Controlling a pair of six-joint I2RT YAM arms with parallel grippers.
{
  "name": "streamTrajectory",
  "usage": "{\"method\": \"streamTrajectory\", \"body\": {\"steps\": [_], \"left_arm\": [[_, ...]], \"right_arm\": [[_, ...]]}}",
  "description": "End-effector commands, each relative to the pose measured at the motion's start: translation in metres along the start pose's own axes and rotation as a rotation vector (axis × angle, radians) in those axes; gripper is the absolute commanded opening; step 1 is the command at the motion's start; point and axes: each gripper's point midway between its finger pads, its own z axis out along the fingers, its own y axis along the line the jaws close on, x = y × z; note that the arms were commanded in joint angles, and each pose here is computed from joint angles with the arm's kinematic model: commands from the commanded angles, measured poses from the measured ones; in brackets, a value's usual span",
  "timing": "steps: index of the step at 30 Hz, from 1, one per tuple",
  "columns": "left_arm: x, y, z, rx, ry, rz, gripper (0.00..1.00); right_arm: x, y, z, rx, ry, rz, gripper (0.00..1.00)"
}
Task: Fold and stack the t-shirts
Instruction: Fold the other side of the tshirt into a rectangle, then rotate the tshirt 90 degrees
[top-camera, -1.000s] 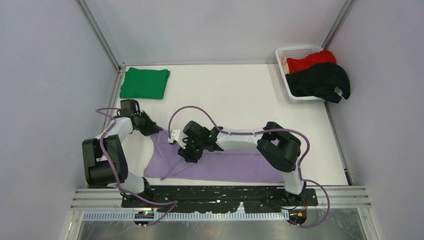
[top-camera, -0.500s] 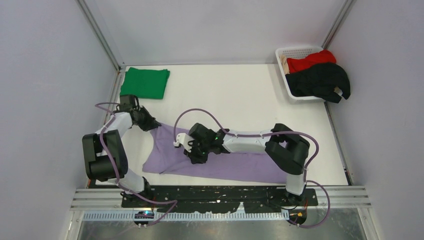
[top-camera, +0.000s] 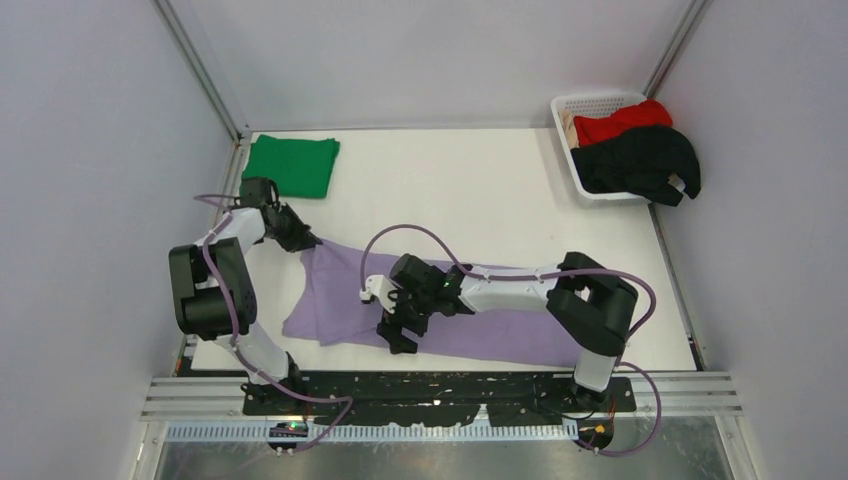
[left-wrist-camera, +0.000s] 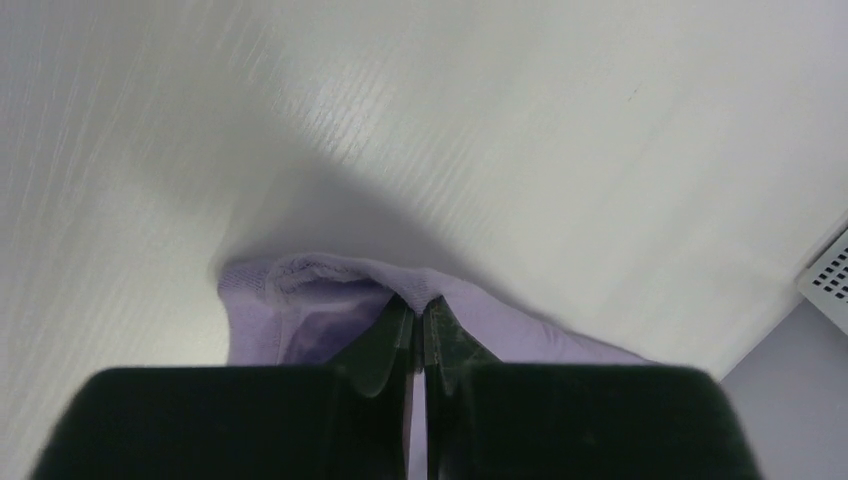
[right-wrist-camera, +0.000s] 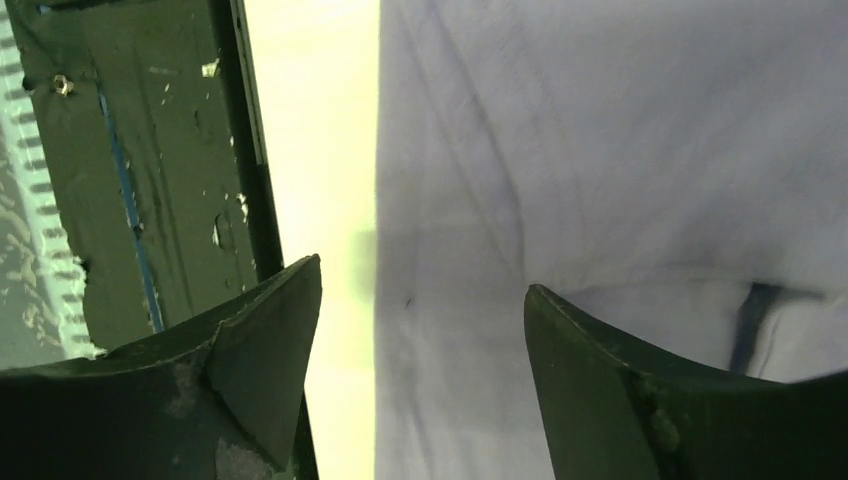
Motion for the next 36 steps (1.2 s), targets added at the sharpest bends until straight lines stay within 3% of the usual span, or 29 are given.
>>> {"method": "streamTrajectory", "body": {"steps": [1, 5, 6, 10, 14, 16, 19, 23, 29, 36], "left_arm": [[-0.022, -0.014, -0.014, 0.001, -0.037, 0.034, 0.17], [-0.025, -0.017, -0.039, -0.023, -0.098, 0.036, 0.94], [-0.025, -0.014, -0.048, -0.047, -0.117, 0.035, 0.99], [-0.015, 0.003, -0.086, -0.159, -0.184, 0.017, 1.00], [0.022, -0.001, -0.103, -0.126, -0.206, 0.060, 1.00], [0.056, -0.012, -0.094, -0.079, -0.149, 0.129, 1.00], [0.128, -0.035, -0.072, 0.027, 0.035, 0.249, 1.00], [0.174, -0.033, -0.044, 0.048, 0.144, 0.238, 1.00], [0.147, -0.033, 0.008, -0.053, 0.084, 0.149, 1.00], [0.090, -0.119, 0.064, -0.002, 0.099, 0.053, 1.00]], "right_arm": [[-0.031, 0.006, -0.032, 0.046, -0.124, -0.027, 0.84], [-0.054, -0.005, -0.075, 0.182, -0.272, 0.007, 1.00], [-0.063, -0.016, -0.096, 0.247, -0.330, 0.026, 0.97], [-0.062, -0.058, -0.155, 0.430, -0.528, 0.198, 0.95], [-0.014, -0.110, -0.204, 0.639, -0.660, 0.518, 0.95], [0.020, -0.130, -0.218, 0.734, -0.667, 0.683, 0.95], [0.068, -0.139, -0.218, 0.806, -0.575, 0.857, 0.96], [0.114, -0.146, -0.208, 0.832, -0.450, 1.001, 0.95], [0.141, -0.155, -0.182, 0.795, -0.306, 1.043, 0.96], [0.129, -0.136, -0.142, 0.501, -0.195, 0.961, 0.95]]}}
